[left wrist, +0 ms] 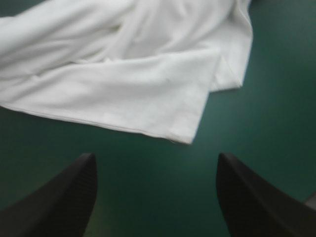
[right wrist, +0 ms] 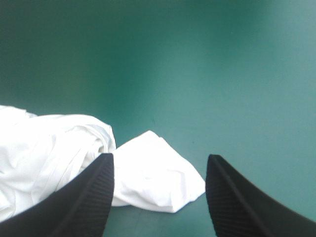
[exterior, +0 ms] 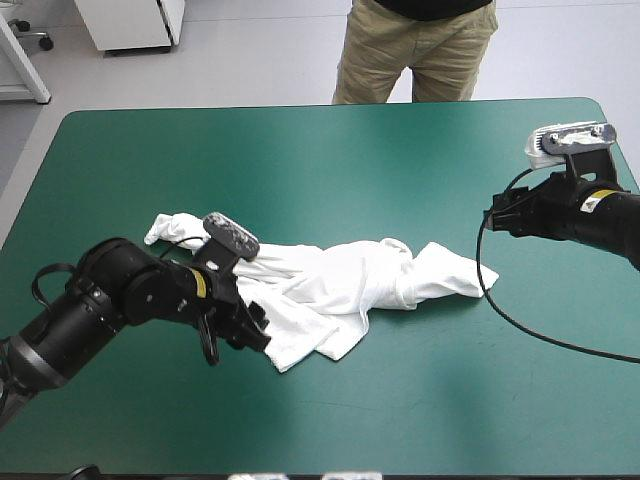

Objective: Fold the cloth

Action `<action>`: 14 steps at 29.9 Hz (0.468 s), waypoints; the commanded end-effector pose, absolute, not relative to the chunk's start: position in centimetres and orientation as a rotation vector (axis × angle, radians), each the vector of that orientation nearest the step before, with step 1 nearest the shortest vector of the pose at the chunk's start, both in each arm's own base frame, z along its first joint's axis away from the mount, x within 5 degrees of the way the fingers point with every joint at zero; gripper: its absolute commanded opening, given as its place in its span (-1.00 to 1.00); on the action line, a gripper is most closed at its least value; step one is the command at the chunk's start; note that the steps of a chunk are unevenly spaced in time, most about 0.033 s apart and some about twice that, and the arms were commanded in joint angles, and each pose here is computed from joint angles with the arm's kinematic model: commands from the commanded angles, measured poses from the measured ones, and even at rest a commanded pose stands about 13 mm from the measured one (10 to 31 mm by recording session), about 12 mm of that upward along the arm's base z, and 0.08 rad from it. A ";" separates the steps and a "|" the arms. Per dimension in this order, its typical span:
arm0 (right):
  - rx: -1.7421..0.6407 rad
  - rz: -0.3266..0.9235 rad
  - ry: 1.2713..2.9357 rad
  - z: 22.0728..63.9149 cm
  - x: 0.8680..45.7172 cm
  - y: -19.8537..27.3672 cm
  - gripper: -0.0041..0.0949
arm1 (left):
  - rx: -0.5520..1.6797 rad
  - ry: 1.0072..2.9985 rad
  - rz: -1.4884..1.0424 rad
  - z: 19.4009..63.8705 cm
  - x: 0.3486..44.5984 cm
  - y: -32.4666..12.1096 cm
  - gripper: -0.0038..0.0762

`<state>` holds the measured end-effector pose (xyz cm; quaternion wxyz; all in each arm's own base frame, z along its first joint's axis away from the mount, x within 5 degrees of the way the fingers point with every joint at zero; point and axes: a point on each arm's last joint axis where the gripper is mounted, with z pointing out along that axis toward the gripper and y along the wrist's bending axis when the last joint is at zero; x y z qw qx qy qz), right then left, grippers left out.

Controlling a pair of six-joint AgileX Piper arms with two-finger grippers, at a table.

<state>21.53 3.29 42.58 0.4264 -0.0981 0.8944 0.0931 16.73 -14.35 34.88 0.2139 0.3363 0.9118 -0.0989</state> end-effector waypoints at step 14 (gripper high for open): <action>-0.249 0.215 2.191 44.0 20.5 3.0 0.12 | 1.162 2.452 -0.224 27.0 15.2 -17.9 0.32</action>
